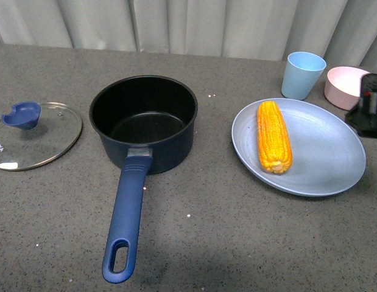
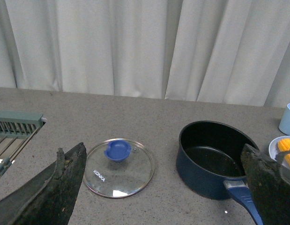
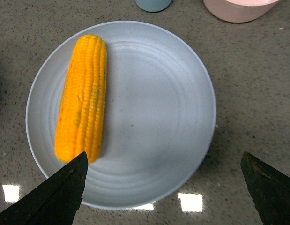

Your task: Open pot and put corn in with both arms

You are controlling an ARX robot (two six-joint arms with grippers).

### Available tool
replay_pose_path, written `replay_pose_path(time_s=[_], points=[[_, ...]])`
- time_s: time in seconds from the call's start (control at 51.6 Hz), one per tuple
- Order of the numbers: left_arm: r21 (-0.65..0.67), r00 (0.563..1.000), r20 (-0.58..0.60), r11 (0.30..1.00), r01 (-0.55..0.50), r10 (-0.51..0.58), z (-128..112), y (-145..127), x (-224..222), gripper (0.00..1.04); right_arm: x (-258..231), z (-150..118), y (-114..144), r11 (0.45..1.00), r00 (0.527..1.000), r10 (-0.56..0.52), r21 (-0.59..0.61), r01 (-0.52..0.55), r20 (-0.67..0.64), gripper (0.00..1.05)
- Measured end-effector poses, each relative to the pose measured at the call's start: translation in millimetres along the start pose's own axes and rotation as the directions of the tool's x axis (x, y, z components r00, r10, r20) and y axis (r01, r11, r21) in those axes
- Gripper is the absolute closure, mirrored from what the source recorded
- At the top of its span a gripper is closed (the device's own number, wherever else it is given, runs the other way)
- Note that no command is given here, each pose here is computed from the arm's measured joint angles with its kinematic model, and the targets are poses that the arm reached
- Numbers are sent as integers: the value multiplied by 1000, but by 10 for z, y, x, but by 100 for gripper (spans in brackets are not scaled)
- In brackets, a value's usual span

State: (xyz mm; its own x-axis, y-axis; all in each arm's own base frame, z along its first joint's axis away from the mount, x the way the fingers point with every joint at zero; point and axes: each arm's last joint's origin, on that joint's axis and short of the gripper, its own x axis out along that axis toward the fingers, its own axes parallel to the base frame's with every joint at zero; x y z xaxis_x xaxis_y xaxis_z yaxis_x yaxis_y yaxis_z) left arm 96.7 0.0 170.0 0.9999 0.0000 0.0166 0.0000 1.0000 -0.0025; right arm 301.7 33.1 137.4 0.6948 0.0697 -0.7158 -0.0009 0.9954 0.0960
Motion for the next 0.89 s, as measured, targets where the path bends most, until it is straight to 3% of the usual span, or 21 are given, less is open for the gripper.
replay_pose_path(time_s=[0.272,0.543,0.892], points=[[0,1000,0,1000,0,0,-1,0,0,6,574,383,365,990,986,101,114,-86,-132,9],[0,1000,0,1000,0,0,0,0,0,6,857,293,605,994,960,68,102,-41,-273,9],[0,1000,0,1000,0,0,0,0,0,6,1061,249,627,995,946,19,100,15,-325,9]])
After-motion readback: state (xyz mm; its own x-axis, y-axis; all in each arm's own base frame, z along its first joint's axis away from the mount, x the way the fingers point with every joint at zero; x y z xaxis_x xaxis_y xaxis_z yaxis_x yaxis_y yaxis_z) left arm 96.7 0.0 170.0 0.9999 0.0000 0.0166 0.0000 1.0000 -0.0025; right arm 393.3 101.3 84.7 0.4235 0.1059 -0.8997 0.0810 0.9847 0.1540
